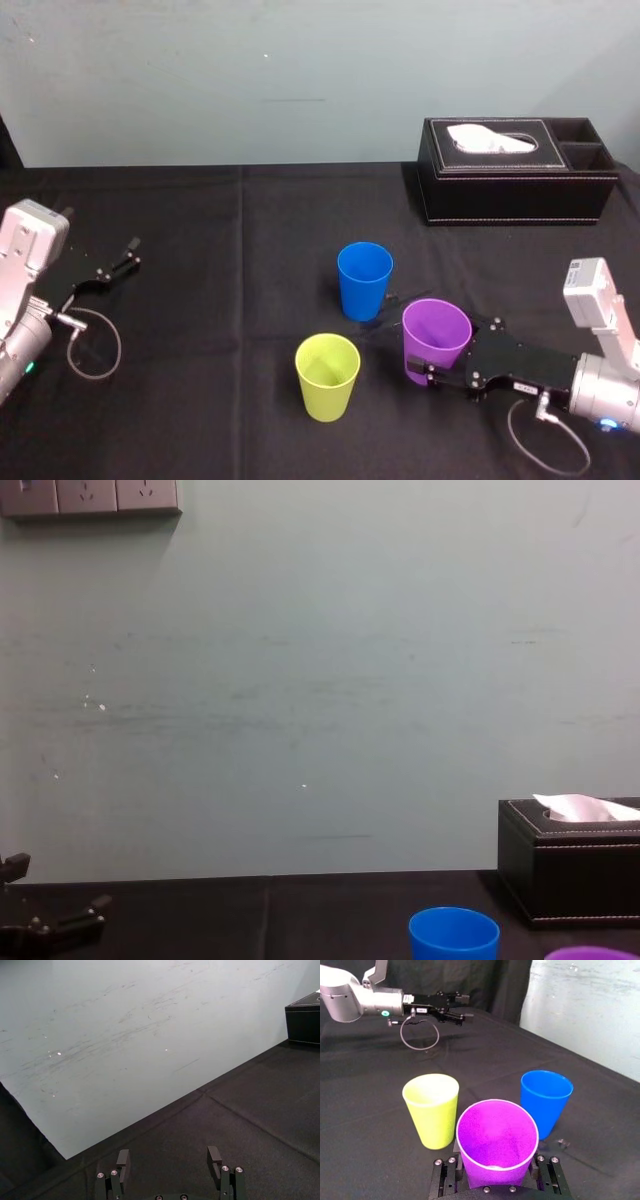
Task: Stack the three plastic cups sequentially using one hand.
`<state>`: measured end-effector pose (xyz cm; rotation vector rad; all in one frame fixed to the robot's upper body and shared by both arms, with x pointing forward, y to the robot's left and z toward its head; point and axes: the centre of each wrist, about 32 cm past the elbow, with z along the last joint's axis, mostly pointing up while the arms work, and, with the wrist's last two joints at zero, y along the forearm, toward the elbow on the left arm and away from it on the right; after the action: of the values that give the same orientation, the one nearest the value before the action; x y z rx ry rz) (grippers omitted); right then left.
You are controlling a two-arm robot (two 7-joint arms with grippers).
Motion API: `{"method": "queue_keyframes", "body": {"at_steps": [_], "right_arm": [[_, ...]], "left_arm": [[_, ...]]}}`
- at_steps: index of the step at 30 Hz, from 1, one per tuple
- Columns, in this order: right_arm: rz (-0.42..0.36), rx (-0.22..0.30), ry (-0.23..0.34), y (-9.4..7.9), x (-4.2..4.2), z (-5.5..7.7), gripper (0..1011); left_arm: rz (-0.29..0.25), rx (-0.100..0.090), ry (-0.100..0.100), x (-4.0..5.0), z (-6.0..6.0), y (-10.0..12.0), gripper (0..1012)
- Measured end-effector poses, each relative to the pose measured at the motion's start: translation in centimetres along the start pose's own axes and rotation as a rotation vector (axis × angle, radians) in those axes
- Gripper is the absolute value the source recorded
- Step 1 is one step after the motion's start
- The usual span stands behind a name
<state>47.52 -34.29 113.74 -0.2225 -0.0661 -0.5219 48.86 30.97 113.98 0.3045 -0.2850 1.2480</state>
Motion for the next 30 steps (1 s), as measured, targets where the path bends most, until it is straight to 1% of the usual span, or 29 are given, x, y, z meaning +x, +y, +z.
{"method": "queue_keyframes", "body": {"at_steps": [2,4,7,8,10,13,16,17,18,23,27,28,30], "right_arm": [[-0.008,-0.003,-0.004,-0.1,-0.12,0.6,720],[-0.024,-0.01,-0.012,-0.3,-0.3,1.8,720],[-0.034,-0.012,-0.014,-0.4,-0.35,2.6,720],[-0.04,-0.011,-0.017,-0.3,-0.34,3.2,720],[-0.046,-0.012,-0.018,-0.3,-0.29,3.6,720],[-0.061,-0.01,-0.023,-0.1,-0.01,4.5,720],[-0.077,0.0,-0.031,0.3,0.48,5.5,720],[-0.077,0.0,-0.031,0.3,0.48,5.5,720],[-0.081,0.007,-0.033,0.5,0.74,5.9,720],[-0.092,0.021,-0.035,1.2,1.5,6.9,720],[-0.099,0.028,-0.044,2.3,2.02,7.7,720],[-0.099,0.028,-0.044,2.3,2.02,7.7,720],[-0.099,0.028,-0.048,3.0,2.26,8.0,720]], "left_arm": [[0.0,0.0,0.0,0.0,0.0,0.0,1011],[0.0,0.0,0.0,0.0,0.0,0.0,1011],[0.0,0.0,0.0,0.0,0.0,0.0,1011],[0.0,0.0,0.0,0.0,0.0,0.0,1011],[0.0,0.0,0.0,0.0,0.0,0.0,1011],[0.0,0.0,0.0,0.0,0.0,0.0,1012],[0.0,0.0,0.0,0.0,0.0,0.0,1011],[0.0,0.0,0.0,0.0,0.0,0.0,1011],[0.0,0.0,0.0,0.0,0.0,0.0,1011],[0.0,0.0,0.0,0.0,0.0,0.0,1011],[0.0,0.0,0.0,0.0,0.0,0.0,1011],[0.0,0.0,0.0,0.0,0.0,0.0,1011],[0.0,0.0,0.0,0.0,0.0,0.0,1011]]}}
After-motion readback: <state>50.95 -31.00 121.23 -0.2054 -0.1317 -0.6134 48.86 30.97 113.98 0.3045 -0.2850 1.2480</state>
